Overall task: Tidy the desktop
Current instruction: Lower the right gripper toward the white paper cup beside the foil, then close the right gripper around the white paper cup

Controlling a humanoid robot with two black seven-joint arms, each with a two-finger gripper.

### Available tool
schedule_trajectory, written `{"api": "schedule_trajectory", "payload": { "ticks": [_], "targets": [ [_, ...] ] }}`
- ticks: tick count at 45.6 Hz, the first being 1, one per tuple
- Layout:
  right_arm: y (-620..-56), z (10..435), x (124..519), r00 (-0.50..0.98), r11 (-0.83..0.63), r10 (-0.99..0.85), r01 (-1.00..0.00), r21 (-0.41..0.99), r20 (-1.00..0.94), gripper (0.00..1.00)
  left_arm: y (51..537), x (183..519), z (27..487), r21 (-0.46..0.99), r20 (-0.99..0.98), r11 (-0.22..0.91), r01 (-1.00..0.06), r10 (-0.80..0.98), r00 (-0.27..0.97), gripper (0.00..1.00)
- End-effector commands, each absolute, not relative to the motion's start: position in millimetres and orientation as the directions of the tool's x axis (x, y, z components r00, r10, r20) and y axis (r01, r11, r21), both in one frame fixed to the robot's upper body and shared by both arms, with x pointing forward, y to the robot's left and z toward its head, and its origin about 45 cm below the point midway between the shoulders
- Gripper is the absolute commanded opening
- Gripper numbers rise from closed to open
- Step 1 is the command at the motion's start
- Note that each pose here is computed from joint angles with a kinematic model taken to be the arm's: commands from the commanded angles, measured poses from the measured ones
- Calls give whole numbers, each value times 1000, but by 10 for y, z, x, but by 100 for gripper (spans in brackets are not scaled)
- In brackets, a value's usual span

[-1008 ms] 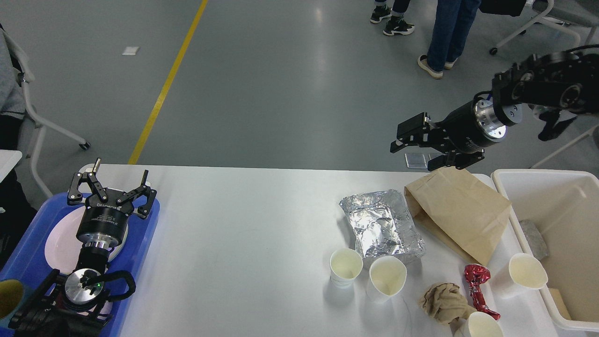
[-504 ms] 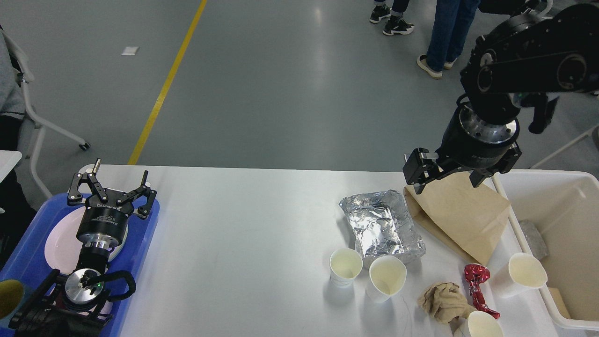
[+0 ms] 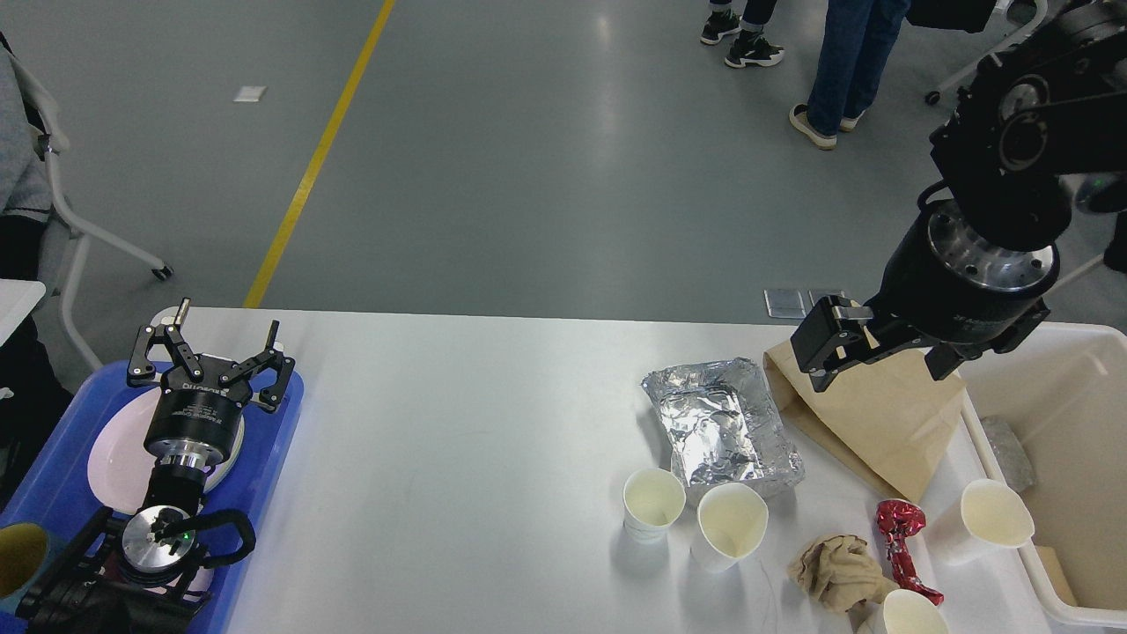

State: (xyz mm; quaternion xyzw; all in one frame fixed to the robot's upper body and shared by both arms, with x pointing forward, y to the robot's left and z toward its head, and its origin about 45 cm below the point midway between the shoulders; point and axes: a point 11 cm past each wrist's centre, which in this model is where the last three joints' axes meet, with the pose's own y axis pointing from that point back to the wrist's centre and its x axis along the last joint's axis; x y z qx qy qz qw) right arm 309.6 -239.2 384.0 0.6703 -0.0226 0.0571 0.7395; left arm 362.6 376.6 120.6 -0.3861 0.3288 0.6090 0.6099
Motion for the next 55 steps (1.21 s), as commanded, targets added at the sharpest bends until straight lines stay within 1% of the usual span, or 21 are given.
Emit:
{"api": "schedule_trajectory", "payload": {
  "ticks": [1,5,8,13,18,24,30,38,48,55],
  "targets": [
    [-2552,3496,3052,999,72,-9,-42,997,42,100,3766,3630,1211,-72,-871,-39,-997,490,44,96],
    [-2592,3206,3043,998,70,-34,-42,997,45,100,3760,3631,1207,-71,-871,-40,-997,489,42,96],
    [-2579,3033,3051,997,61,-50,-63,996,67,100,3760,3630,1208,-72,-871,-39,-997,489,44,96],
    [-2412,2681,3009,992,19,-98,-76,997,78,100,3765,3630,1209,-70,-871,-39,-997,490,42,96],
    [-2328,2420,2950,992,32,-98,-77,997,80,100,3762,3631,1208,-71,-872,-40,-997,488,42,96],
    [-2129,2081,2862,994,2,-82,-76,997,76,99,3756,3632,1212,-73,-871,-37,-997,488,45,96],
    [-2130,1792,2812,987,14,-105,-121,993,122,98,3756,3632,1212,-73,-871,-37,-997,488,45,96],
    [-2189,1524,2875,976,33,-138,-168,985,171,98,3758,3631,1208,-71,-871,-38,-997,489,44,96],
    [-2186,1188,2841,977,40,-149,-147,988,152,98,3757,3627,1206,-71,-872,-38,-997,488,44,96],
    [-2175,1136,2956,967,32,-180,-178,983,181,97,3758,3631,1208,-71,-871,-38,-997,489,44,96]
  ]
}}
